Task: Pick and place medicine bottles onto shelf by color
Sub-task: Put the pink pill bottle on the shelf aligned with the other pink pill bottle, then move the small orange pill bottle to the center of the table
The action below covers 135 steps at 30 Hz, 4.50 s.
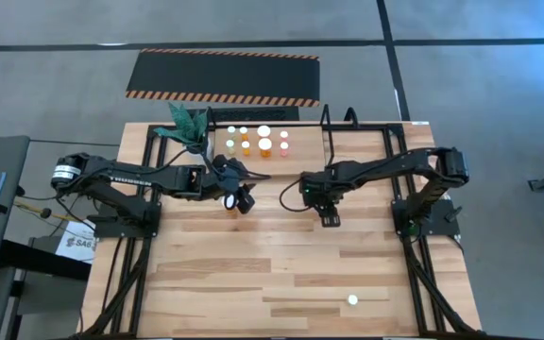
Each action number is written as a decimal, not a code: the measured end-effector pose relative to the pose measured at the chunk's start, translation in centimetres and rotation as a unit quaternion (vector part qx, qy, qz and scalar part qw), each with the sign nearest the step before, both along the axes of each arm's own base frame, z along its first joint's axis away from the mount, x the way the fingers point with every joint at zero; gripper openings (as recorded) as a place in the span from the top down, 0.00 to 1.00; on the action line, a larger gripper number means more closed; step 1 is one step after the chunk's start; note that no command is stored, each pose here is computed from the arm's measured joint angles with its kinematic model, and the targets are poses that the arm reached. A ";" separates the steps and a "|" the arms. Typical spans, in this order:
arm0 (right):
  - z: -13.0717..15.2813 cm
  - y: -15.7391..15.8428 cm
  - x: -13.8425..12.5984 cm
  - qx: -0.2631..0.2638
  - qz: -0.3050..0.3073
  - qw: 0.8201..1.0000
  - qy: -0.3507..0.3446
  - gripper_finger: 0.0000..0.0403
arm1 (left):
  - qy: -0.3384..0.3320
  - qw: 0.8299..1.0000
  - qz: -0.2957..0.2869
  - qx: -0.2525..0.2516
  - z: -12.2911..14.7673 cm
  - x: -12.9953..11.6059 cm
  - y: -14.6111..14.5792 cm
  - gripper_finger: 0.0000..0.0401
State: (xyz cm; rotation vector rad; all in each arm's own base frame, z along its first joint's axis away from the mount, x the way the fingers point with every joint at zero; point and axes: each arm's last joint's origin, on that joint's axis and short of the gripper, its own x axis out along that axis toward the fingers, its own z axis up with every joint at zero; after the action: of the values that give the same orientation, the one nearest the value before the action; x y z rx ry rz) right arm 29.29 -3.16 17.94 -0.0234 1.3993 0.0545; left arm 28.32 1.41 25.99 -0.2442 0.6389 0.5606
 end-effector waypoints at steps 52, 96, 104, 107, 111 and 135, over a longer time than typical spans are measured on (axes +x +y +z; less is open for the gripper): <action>6.3 -6.6 5.4 -0.095 -0.057 0.979 -0.172 0.63 | 0.044 0.999 -0.006 -0.011 -0.6 -0.6 -0.1 0.63; 4.5 -11.6 9.7 -0.094 -0.096 0.987 -0.090 0.64 | 0.068 0.997 -0.005 -0.028 -1.0 -1.0 -0.1 0.63; 4.3 -11.6 9.8 -0.094 -0.095 0.987 -0.089 0.59 | 0.068 0.997 -0.005 -0.028 -1.0 -1.0 -0.1 0.63; 4.3 -11.6 9.8 -0.094 -0.095 0.987 -0.092 0.56 | 0.067 0.997 -0.005 -0.028 -1.0 -1.0 -0.1 0.63; 4.3 -11.6 9.9 -0.095 -0.095 0.987 -0.093 0.50 | 0.067 0.997 -0.005 -0.028 -1.0 -1.0 -0.1 0.63; 10.8 -9.7 3.2 -0.103 -0.126 0.987 0.012 0.40 | 0.068 0.997 -0.002 -0.029 -1.0 -1.0 -0.1 0.63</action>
State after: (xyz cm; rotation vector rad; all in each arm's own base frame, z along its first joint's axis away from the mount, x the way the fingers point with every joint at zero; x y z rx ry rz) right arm 32.49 -12.86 28.73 -0.0176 1.4173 -0.3002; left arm 27.29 1.30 24.97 -0.2606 0.7886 0.5576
